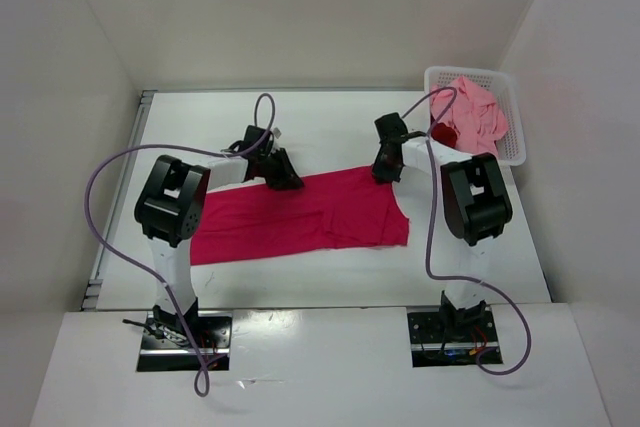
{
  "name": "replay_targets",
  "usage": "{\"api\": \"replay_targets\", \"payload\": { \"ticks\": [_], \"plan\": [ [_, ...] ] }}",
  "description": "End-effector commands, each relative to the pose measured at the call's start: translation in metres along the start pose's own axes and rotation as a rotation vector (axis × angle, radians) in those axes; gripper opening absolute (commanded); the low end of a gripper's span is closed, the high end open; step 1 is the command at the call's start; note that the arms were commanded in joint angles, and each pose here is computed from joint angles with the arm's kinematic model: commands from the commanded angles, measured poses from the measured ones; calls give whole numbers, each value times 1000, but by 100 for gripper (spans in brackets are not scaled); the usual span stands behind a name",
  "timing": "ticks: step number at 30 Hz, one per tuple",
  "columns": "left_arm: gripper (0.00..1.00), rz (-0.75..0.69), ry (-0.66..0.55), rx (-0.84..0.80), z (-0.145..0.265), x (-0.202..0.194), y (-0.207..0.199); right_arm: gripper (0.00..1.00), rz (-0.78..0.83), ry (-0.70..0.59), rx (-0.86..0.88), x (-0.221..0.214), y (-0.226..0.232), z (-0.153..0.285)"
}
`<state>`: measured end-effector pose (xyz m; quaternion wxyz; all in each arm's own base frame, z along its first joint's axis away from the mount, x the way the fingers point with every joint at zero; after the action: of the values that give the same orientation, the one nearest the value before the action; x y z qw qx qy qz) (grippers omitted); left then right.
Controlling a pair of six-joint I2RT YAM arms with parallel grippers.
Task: Fold and stack the t-shirts
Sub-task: Fold the other side of the tshirt into a rectangle, then rotate the tshirt 80 degrees
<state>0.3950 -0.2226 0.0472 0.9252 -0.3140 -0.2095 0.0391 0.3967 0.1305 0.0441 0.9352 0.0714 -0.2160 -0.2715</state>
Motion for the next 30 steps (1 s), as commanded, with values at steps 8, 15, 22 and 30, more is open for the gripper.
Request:
{"api": "replay_targets", "payload": {
  "ticks": [8,15,22,30],
  "plan": [
    [29,73,-69,70,18,18,49,25,-59,-122,-56,34,-33,18],
    [32,4,-195,24,69,51,6,30,-7,-121,142,28,6,67],
    [31,-74,-270,1,106,66,-20,6,5,3,273,-21,14,97],
    [14,-117,-223,-76,125,36,-29,1,50,201,162,-90,-8,58]
  ]
}}
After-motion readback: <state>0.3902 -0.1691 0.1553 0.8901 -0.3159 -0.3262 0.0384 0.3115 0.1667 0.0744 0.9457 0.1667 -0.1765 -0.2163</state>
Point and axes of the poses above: each gripper's point midway between its finger pads, its own z axis back along the fingers, its own y axis along the line the jaws close on, x = y × z, the point moved 3 cm from there along z, back along the fingers, and after that the axes turned 9 degrees about -z, right-handed, at the moved point
